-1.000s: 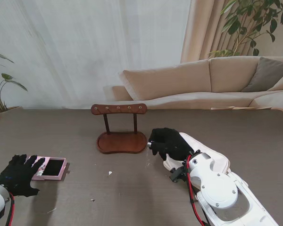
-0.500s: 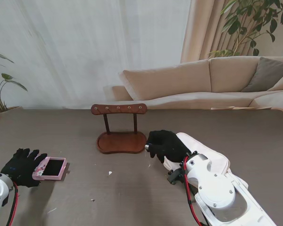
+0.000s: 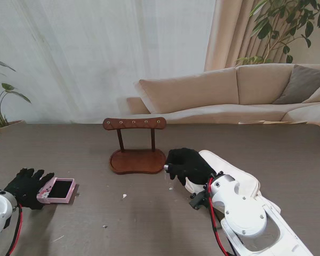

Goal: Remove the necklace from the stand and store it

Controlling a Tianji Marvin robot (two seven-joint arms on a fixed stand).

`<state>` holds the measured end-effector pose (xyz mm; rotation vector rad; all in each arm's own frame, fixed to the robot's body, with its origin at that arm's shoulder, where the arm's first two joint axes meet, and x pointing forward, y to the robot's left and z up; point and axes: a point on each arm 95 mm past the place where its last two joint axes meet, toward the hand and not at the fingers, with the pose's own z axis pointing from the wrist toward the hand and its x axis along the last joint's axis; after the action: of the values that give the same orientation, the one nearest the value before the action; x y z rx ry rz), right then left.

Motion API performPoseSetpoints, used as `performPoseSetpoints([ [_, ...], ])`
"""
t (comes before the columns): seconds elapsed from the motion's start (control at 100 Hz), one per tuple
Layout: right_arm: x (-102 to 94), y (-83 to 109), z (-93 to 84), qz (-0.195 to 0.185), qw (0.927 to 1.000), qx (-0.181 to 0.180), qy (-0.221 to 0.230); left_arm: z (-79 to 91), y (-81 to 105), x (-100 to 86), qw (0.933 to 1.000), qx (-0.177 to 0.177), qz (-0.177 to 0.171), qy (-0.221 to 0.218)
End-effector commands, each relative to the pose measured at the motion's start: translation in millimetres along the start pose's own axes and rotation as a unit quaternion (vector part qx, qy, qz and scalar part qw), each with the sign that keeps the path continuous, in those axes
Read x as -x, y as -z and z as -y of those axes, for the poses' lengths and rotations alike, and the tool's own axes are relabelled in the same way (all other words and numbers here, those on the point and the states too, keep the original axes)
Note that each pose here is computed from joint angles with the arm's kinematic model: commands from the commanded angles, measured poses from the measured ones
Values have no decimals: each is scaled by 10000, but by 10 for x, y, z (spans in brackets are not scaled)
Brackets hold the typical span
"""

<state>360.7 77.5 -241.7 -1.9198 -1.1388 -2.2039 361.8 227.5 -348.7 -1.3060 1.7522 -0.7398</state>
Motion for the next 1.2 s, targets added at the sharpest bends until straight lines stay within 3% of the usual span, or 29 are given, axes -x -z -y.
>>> performPoseSetpoints([
  [0.0,5,19,39,35,9999,-101,-28,-38,-32,-1,9999,130,-16,10],
  [0.2,14,25,37,63,9999,-127,-34,-61,-111,-40,9999,109,-75,42],
  [0.68,43,15,54,134,9997,-158,-140,68,-30,-27,9995,172,-212,-160],
  [1.01,49,-6,64,171,9995,-221,-159,112,-76,12,9995,-116,-200,-207],
  [1.19,52,-13,87,184,9992,-284,-201,138,-72,66,9995,-26,-167,-277],
])
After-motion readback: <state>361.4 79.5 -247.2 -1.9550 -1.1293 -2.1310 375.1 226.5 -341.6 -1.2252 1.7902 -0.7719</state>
